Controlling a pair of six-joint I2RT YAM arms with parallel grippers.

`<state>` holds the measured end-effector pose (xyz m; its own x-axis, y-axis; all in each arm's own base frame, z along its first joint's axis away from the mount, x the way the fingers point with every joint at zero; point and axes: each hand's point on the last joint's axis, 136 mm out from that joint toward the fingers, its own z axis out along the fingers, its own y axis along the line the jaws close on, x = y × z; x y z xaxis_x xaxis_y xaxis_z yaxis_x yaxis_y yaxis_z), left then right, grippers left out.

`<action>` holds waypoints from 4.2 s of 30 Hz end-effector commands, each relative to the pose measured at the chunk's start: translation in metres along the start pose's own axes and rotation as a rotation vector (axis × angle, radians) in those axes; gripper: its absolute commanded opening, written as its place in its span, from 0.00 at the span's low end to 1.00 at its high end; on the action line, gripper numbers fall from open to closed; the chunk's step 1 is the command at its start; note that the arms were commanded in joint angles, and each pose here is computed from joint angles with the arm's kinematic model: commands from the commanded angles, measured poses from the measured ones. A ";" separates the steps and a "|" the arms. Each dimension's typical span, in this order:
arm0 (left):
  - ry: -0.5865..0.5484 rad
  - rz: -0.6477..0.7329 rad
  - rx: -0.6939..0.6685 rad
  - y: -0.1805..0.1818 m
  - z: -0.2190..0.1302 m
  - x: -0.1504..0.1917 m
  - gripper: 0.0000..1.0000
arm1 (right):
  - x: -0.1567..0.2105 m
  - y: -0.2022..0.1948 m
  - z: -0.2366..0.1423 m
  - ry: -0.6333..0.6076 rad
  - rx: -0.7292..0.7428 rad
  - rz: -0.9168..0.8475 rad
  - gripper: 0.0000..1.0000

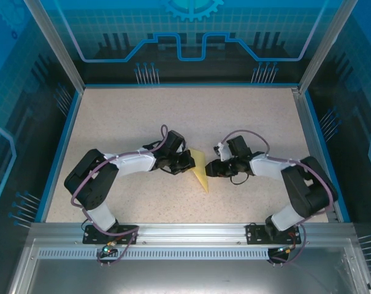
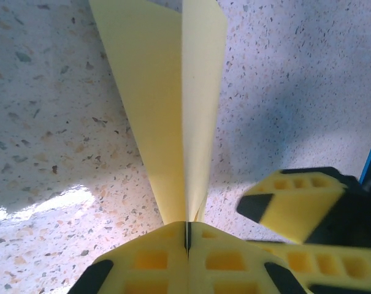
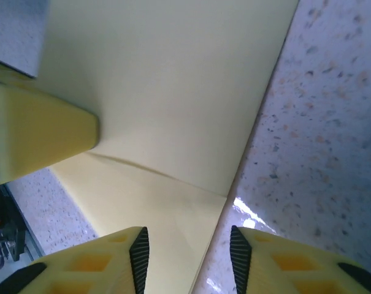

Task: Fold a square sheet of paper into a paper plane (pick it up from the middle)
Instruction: Fold the wing for the fifth time at the center of the table.

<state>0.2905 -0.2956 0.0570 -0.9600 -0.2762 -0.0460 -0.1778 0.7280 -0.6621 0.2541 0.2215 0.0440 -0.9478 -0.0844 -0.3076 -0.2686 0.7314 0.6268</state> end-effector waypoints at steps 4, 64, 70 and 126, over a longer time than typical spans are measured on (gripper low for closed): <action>0.009 0.018 -0.021 -0.005 0.000 -0.001 0.01 | 0.012 -0.003 -0.018 -0.109 0.155 -0.178 0.49; 0.042 0.056 -0.084 -0.006 0.002 -0.003 0.06 | 0.002 0.033 0.027 -0.310 0.605 -1.054 0.35; 0.041 0.061 -0.087 -0.006 0.001 -0.003 0.06 | 0.003 0.030 0.027 -0.304 0.617 -1.057 0.28; -0.275 -0.041 -0.095 0.026 -0.081 -0.023 0.66 | 0.016 0.039 0.063 -0.169 0.112 -0.271 0.05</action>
<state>0.2911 -0.2121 0.1051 -0.8492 -0.4496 -0.2770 -0.2391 0.7950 -0.5575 0.2430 0.2884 0.0225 -0.7511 -0.2379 -0.6159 -0.5271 0.7777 0.3425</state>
